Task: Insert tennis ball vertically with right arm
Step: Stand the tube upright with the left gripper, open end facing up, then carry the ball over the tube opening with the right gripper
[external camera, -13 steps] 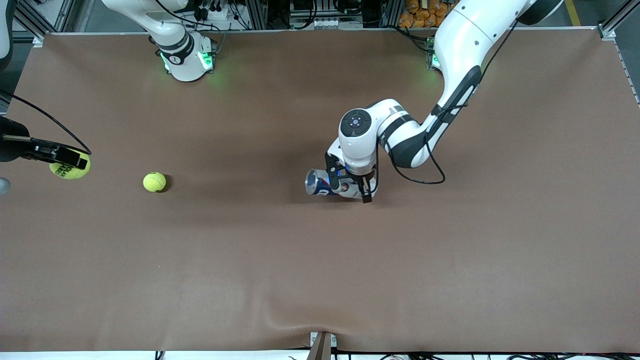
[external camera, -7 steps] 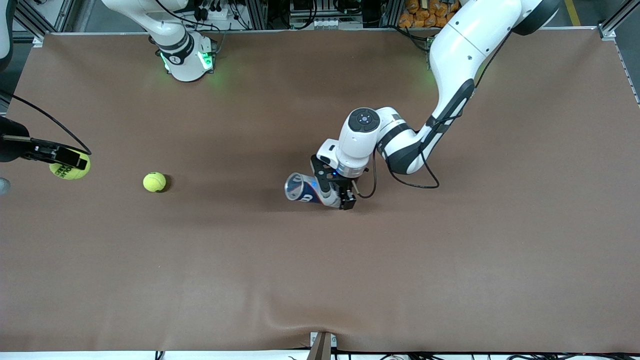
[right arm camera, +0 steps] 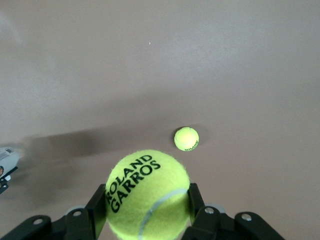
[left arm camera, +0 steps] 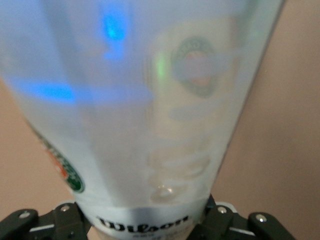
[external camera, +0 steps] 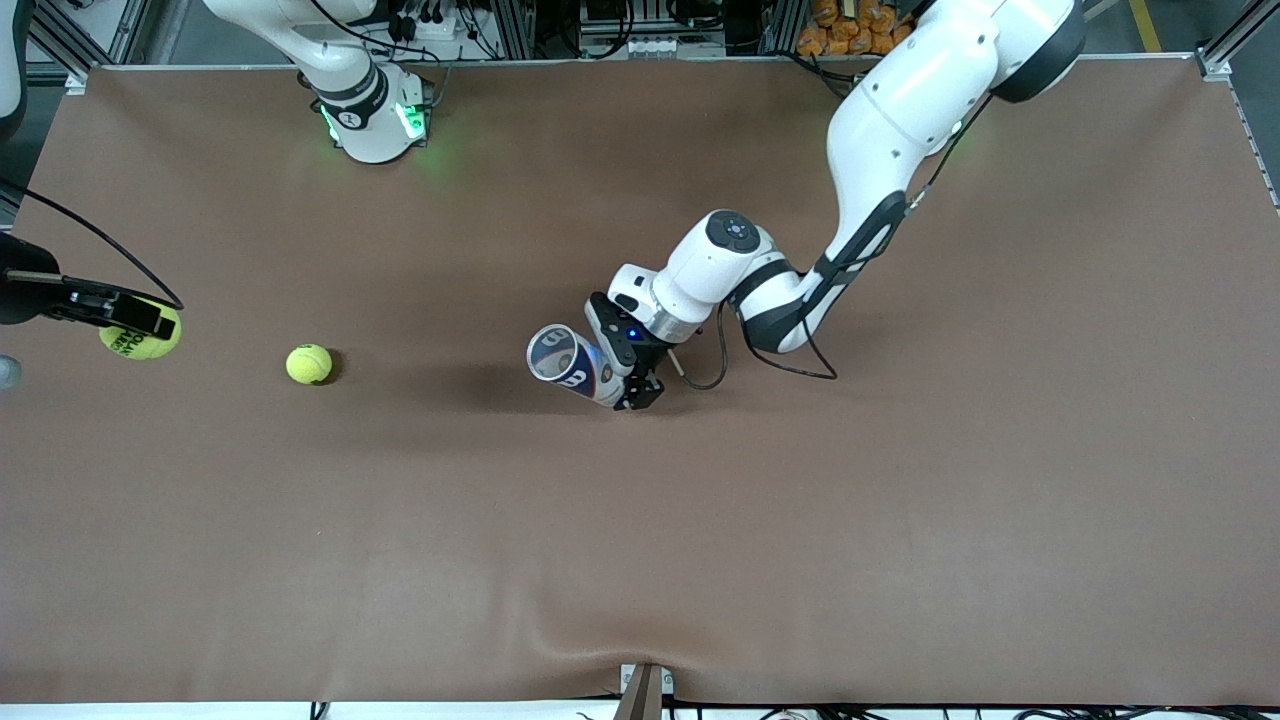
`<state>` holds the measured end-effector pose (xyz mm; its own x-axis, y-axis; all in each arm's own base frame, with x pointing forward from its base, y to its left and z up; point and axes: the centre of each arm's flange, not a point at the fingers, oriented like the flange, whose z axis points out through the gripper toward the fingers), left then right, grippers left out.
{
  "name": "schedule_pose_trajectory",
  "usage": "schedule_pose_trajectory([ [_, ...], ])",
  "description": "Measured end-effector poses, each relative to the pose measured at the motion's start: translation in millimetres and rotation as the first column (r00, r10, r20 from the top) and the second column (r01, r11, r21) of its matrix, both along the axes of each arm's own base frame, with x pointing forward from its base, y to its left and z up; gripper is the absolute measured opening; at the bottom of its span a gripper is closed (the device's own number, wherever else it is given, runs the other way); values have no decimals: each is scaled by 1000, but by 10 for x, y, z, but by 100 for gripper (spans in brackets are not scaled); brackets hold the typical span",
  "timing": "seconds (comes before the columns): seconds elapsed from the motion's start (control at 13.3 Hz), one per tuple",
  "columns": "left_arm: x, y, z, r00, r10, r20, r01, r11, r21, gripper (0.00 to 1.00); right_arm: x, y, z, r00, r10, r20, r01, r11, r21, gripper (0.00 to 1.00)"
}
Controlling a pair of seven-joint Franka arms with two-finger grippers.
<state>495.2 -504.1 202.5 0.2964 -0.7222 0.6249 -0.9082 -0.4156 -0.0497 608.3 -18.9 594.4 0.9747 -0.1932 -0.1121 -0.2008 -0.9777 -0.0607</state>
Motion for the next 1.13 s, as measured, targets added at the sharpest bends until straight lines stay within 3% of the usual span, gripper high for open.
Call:
schedule_pose_trajectory([
  [0.53, -20, 136, -449, 999, 41, 11, -38, 977, -209, 80, 10, 175, -44, 1000, -1, -8, 1, 1000, 0, 67],
  [0.9, -16, 155, -608, 999, 53, 5, -50, 969, -242, 81, 50, 1030, -138, 996, -90, 2, 90, 996, -20, 67],
  [1.13, -24, 183, -748, 998, 57, 3, -54, 968, -246, 81, 50, 1611, -197, 983, -180, 31, 181, 983, -23, 67],
])
